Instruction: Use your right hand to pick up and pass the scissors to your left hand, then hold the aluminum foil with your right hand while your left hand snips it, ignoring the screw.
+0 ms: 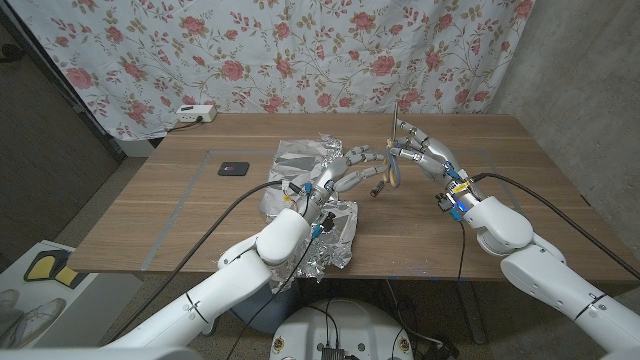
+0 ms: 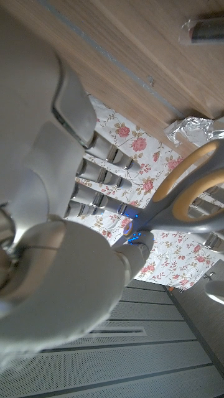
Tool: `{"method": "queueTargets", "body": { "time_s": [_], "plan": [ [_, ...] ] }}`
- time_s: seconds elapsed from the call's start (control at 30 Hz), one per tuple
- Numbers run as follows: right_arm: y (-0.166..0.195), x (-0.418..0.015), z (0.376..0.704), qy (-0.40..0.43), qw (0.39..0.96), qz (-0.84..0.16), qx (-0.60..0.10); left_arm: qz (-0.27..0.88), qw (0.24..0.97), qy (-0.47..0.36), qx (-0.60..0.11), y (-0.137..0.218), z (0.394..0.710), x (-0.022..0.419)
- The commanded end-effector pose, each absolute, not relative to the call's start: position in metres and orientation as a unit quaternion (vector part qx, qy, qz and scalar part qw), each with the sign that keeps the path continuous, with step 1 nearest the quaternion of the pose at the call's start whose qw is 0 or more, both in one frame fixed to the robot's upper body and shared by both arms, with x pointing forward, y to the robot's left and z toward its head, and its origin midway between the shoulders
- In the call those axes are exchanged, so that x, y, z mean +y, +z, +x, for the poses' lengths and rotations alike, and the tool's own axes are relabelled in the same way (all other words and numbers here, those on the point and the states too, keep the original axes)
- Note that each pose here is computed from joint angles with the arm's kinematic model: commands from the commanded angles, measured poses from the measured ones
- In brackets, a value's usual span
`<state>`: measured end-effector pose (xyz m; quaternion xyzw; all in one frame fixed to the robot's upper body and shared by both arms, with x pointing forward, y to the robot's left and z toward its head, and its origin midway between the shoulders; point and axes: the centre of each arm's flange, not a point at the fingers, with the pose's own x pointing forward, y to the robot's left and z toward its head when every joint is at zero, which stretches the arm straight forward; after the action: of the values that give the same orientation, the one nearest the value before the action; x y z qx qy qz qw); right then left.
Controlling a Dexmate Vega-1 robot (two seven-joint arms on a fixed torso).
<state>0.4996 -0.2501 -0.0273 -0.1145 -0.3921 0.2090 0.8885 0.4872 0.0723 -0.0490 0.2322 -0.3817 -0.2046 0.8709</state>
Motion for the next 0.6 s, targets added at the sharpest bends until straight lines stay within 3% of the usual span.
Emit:
{"method": "queueTargets", "body": {
  "time_s": [0.03, 0.6],
  "plan": [
    [-0.027, -0.253, 0.496, 0.208, 0.889, -0.119, -0.390, 0.224, 0.875, -0.200, -0.380, -0.051, 0.486, 0.074],
    [-0.028, -0.267, 0.490, 0.201, 0.890, -0.125, -0.390, 0.198, 0.883, -0.194, -0.379, -0.054, 0.487, 0.057]
  ]
}}
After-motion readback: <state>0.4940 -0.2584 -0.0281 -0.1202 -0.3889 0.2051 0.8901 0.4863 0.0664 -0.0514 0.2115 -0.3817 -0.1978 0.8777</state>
